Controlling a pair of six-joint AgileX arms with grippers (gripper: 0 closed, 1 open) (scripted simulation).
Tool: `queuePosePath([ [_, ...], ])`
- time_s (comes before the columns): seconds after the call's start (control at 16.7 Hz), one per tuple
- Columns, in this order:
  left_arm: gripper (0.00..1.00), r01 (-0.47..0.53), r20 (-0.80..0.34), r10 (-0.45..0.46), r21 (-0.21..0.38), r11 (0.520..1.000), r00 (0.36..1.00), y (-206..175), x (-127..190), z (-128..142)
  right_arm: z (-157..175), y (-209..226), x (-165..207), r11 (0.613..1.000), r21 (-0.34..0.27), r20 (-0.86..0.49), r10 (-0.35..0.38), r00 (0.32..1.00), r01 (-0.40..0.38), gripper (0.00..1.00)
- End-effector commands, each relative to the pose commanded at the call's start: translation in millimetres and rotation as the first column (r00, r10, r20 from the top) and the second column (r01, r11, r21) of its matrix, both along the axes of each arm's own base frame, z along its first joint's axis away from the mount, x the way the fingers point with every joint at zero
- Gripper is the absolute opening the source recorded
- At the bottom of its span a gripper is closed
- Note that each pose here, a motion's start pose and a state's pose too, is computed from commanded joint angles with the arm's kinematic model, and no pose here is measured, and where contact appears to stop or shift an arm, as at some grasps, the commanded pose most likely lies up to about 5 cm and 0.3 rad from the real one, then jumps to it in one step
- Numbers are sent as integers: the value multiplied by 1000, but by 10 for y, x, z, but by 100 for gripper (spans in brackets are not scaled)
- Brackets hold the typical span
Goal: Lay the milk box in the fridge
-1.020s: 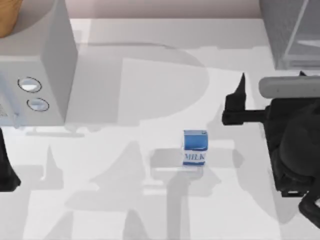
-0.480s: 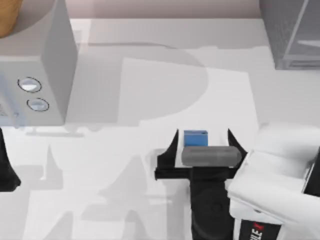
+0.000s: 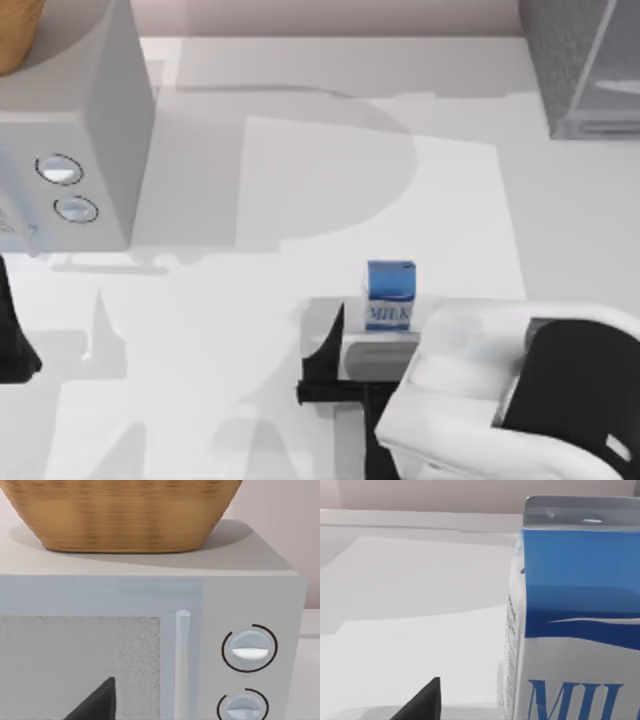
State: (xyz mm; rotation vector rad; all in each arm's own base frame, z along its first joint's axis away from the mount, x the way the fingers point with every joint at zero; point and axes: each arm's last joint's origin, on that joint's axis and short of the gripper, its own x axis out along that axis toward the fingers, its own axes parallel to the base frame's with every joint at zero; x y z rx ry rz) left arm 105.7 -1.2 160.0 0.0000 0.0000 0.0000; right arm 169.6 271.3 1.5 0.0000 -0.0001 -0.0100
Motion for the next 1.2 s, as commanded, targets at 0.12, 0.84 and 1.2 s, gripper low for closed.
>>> queuePosePath([
  [0.12, 100, 0, 0, 0, 0, 1000, 1000, 0, 0, 0, -83, -8, 37, 1000, -28, -20, 0, 1000, 0, 100],
  [0.84, 100, 0, 0, 0, 0, 1000, 1000, 0, 0, 0, 0, -4, 492, 1000, 0, 0, 0, 1000, 0, 100],
  [1.2, 100, 0, 0, 0, 0, 1000, 1000, 0, 0, 0, 0, -5, 500, 1000, 0, 0, 0, 1000, 0, 85],
])
